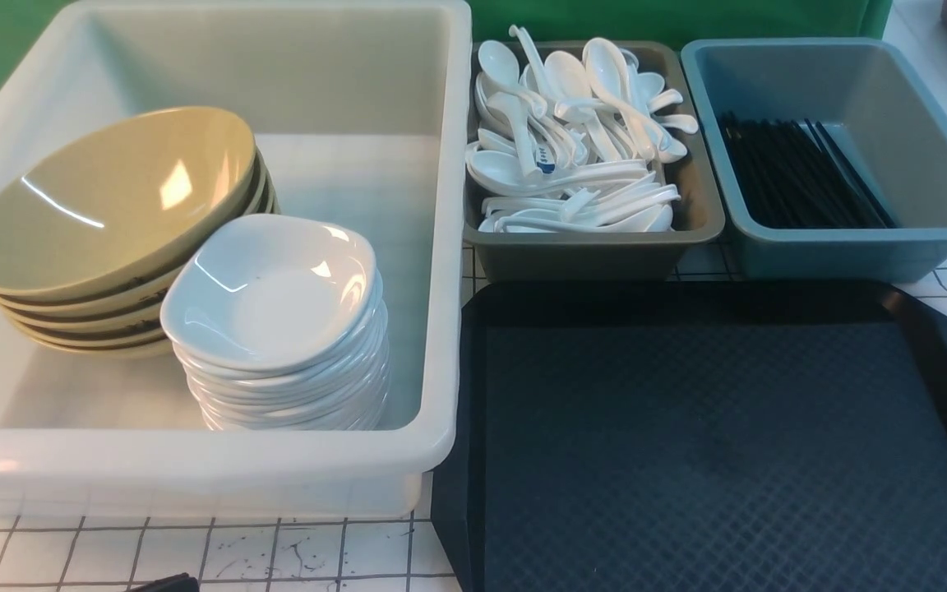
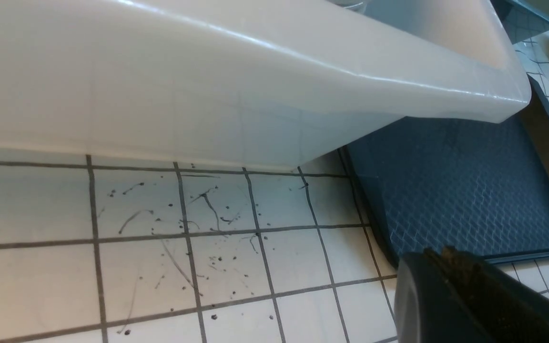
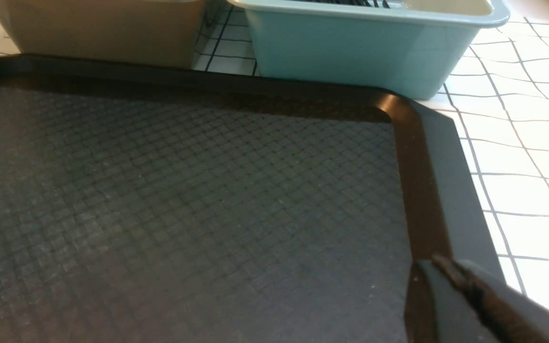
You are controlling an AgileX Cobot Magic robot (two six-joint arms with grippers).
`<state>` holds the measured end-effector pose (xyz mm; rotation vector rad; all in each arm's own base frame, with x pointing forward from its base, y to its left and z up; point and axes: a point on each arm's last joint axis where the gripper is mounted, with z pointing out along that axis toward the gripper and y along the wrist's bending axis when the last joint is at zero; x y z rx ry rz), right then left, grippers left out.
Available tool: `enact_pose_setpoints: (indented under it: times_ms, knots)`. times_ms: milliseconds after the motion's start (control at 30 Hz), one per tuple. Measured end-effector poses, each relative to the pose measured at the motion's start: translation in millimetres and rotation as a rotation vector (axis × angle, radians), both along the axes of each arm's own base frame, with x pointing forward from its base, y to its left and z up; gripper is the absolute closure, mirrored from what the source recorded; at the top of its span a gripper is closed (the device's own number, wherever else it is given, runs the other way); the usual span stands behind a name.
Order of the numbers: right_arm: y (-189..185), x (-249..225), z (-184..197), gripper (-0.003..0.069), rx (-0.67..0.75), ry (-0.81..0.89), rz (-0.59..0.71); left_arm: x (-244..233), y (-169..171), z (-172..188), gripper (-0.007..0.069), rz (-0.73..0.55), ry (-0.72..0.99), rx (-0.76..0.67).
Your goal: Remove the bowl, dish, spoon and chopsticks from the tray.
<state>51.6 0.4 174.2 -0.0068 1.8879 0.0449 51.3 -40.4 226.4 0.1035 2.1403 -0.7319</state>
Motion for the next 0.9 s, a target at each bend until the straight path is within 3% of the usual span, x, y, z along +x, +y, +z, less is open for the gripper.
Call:
enact_pose_setpoints:
  times_ms: [767, 900]
  knots:
    - [0.0, 0.0, 0.0, 0.0612, 0.001, 0.000, 0.000, 0.8, -0.3, 0.5, 0.0627, 0.002, -0.015, -0.010]
    - [0.0, 0.0, 0.0, 0.0609, 0.001, 0.000, 0.000, 2.8, 3.7, -4.9, 0.0627, 0.066, -0.080, -0.045]
